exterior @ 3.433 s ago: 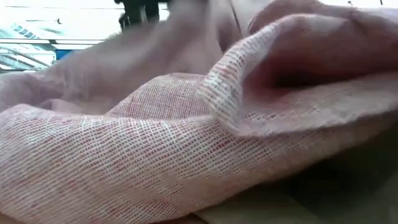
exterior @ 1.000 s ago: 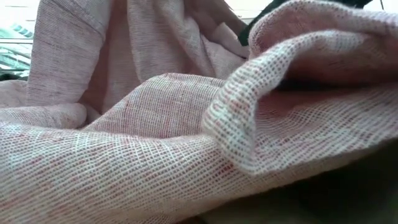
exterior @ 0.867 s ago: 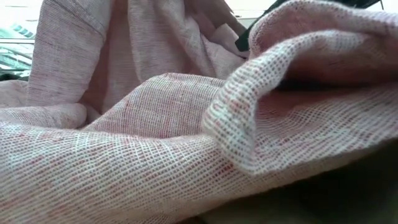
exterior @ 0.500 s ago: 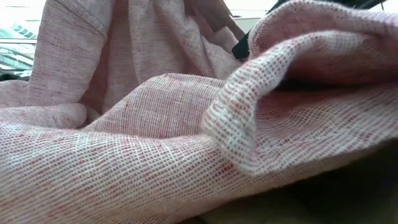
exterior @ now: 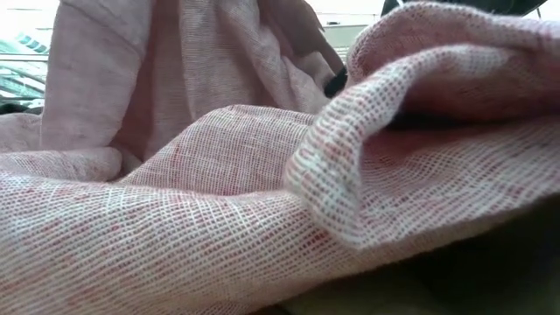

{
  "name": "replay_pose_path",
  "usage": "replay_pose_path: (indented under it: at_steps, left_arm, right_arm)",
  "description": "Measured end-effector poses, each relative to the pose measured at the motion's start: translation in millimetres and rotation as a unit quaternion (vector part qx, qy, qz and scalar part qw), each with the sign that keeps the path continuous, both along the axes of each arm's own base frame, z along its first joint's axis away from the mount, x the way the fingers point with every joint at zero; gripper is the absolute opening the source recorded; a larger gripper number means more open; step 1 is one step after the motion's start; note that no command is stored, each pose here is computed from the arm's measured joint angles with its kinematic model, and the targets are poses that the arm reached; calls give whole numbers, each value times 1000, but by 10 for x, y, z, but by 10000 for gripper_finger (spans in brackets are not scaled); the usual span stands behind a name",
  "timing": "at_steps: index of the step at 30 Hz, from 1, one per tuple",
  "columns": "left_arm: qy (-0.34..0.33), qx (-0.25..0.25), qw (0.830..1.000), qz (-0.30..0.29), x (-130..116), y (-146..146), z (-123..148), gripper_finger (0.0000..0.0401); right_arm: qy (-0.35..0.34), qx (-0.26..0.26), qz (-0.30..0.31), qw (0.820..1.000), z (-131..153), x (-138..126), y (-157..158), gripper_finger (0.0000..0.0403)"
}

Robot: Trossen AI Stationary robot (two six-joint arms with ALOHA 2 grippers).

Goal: Sort clothes
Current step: Put the pink shirt into the white laundry bin

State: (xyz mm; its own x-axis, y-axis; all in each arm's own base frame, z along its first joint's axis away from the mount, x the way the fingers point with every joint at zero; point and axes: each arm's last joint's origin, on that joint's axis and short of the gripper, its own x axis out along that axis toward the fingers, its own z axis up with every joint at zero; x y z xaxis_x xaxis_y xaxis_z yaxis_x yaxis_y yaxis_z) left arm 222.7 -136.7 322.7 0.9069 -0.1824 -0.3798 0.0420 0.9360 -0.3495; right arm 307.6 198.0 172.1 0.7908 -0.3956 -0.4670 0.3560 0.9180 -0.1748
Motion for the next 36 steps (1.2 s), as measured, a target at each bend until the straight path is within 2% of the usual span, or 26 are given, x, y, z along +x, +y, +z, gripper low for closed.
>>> replay_pose_path:
  at_steps: [3,8,11,14,17,20,22,24,26,29,32,36]
  left_arm:
    - [2,-2,1000,-7,-3,-6,-1,44]
    - [18,4,1000,-5,-15,2,-32,124]
    - [75,6,997,11,-61,36,-132,171]
    - [153,25,987,35,-148,94,-266,198]
    - [204,40,977,55,-254,96,-383,204]
    - [214,42,975,40,-330,10,-493,205]
    - [189,18,981,26,-352,-96,-528,205]
    - [126,-17,992,0,-327,-269,-526,205]
    - [71,-21,996,-41,-302,-460,-553,205]
    - [52,24,995,-80,-245,-719,-743,204]
    - [84,63,988,-110,-169,-907,-1050,195]
    - [132,87,977,-142,-13,-1102,-1338,179]
  right_arm:
    - [2,0,1,1000,23,-15,-2,1]
    - [6,5,7,1000,36,-23,-2,0]
    - [6,11,6,1000,42,-28,-5,0]
    - [13,22,12,1000,47,-35,-4,0]
    - [13,37,15,999,55,-38,0,0]
    - [15,38,14,999,59,-44,-4,0]
    - [20,41,14,999,56,-53,-10,0]
    - [24,49,10,998,52,-57,-19,0]
    - [28,52,5,998,42,-65,-29,0]
    - [31,57,-2,998,33,-72,-41,0]
    - [30,59,-5,998,32,-70,-47,0]
    - [30,59,-9,998,32,-54,-73,0]
